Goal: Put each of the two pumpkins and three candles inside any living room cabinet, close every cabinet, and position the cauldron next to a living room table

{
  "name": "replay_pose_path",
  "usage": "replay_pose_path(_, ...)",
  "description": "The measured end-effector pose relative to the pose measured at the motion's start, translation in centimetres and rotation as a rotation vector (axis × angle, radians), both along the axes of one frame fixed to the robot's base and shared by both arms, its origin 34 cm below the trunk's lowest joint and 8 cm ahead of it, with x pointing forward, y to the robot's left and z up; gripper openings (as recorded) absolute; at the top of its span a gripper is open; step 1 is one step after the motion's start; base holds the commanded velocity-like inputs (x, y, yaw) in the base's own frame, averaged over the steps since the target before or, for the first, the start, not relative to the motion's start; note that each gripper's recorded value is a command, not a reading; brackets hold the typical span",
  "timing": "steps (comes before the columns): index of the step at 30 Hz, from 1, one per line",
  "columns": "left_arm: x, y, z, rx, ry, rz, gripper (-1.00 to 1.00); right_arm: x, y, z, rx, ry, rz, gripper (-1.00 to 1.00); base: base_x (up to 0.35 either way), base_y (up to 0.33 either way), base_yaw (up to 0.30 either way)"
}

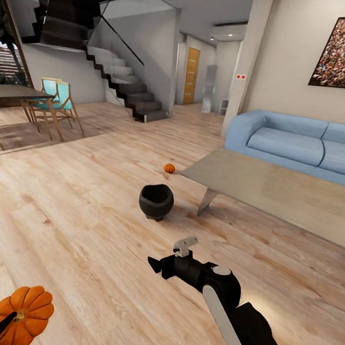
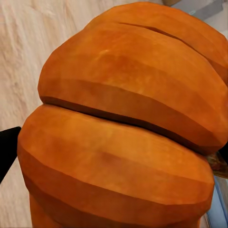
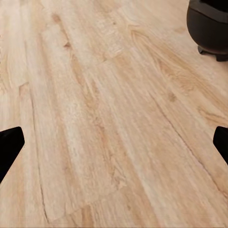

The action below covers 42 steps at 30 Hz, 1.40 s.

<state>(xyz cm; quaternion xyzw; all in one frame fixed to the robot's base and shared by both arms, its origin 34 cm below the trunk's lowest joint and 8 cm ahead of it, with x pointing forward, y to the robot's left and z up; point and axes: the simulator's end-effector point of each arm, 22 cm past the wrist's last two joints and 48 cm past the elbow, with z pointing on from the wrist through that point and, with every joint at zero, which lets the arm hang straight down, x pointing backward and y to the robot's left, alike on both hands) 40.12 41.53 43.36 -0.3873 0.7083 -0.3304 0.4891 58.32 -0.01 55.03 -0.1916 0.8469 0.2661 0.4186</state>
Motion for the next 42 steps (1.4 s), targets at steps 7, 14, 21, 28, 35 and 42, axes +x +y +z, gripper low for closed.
replay_pose_path(7,0.0,0.0,0.0,0.0,0.001,0.0,-1.0,0.5,0.2,1.0,0.028,-0.046,-0.01,1.0,0.181,0.28,0.0)
replay_pose_path(14,0.0,-0.1,0.0,-0.002,-0.001,-0.001,-1.0,0.8,-0.1,1.0,0.028,-0.048,-0.018,1.0,0.182,0.28,0.0)
replay_pose_path(21,0.1,-0.3,0.0,-0.004,-0.001,-0.008,-1.0,0.8,-0.1,1.0,0.027,-0.048,-0.021,1.0,0.193,0.273,-0.006)
replay_pose_path(28,0.4,-0.7,0.1,-0.008,-0.008,-0.019,-1.0,0.9,-0.2,1.0,0.027,-0.048,-0.023,1.0,0.21,0.255,-0.023)
replay_pose_path(35,0.6,-1.1,0.2,-0.008,-0.009,-0.026,-1.0,1.0,-0.4,1.0,0.025,-0.049,-0.031,1.0,0.22,0.24,-0.001)
replay_pose_path(42,0.7,-1.3,0.0,-0.005,-0.002,-0.035,-1.0,1.0,-0.4,1.1,0.029,-0.051,-0.028,1.0,0.226,0.23,0.0)
